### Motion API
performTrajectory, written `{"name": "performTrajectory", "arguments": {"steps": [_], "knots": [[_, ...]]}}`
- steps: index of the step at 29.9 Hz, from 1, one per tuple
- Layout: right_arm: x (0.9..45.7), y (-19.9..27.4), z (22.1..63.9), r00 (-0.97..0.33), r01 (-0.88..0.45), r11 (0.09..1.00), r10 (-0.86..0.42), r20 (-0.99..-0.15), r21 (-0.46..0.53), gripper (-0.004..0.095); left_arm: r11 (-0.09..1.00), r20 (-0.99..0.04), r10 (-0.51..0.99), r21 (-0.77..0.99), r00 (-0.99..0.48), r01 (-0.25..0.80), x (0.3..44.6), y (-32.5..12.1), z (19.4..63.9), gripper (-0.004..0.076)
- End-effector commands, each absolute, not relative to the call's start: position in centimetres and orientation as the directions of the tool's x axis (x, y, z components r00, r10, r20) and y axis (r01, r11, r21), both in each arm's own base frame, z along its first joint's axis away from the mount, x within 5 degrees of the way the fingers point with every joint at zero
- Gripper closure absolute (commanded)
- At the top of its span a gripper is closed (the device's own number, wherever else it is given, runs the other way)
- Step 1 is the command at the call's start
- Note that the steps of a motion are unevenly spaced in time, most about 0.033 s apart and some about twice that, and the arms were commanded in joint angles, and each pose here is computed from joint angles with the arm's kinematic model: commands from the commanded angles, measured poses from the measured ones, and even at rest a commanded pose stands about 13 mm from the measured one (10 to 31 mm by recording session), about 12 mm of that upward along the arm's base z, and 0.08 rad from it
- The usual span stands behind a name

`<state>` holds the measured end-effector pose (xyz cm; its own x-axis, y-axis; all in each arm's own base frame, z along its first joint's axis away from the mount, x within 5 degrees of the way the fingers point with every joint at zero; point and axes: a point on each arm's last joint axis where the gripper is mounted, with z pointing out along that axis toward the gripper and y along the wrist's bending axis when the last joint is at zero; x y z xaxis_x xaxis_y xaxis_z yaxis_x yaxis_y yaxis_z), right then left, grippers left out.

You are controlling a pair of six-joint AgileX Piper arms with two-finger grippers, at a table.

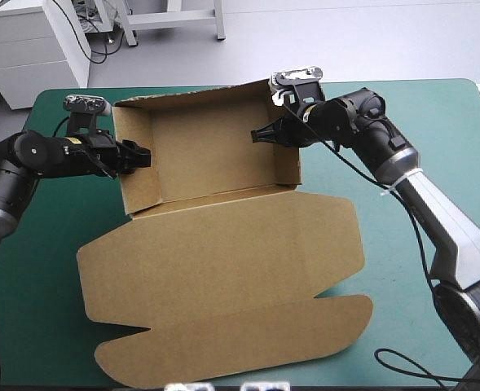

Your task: Fold the box

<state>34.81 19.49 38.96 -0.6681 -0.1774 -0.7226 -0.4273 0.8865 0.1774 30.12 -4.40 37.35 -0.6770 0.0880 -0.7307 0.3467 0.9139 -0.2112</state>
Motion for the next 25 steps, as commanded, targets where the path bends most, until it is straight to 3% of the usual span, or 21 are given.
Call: {"name": "performTrajectory", "arguments": {"steps": [1,4,7,14,19,25], "knots": [[33.0,19.7,43.3,-0.588,-0.471,0.839,-0.07,-0.806,0.271,0.0907,0.912,-0.794,0.047,-0.213,-0.607,0.35,29.8,-4.6,39.3,0.0438],[33.0,19.5,43.2,-0.583,-0.468,0.849,-0.09,-0.807,0.243,0.0907,0.911,-0.788,0.037,-0.226,-0.614,0.345,29.7,-4.6,39.3,0.0526],[33.2,19.2,42.6,-0.596,-0.454,0.869,-0.13,-0.793,0.199,0.0907,0.891,-0.766,0.004,-0.289,-0.643,0.351,29.5,-5.0,39.3,0.0724],[34.9,20.1,38.1,-0.731,-0.42,0.889,-0.21,-0.649,0.185,0.0907,0.889,-0.727,0.055,-0.276,-0.684,0.365,29.2,-7.6,38.5,0.0731],[35.9,20.8,34.6,-0.815,-0.398,0.898,-0.254,-0.52,0.186,0.0907,0.932,-0.642,0.165,-0.148,-0.749,0.332,30.3,-10.1,35.5,0.0731],[36.6,21.0,32.2,-0.859,-0.366,0.916,-0.263,-0.438,0.167,0.0907,0.928,-0.531,0.192,-0.176,-0.825,0.329,32.2,-13.0,31.1,0.0731]]}}
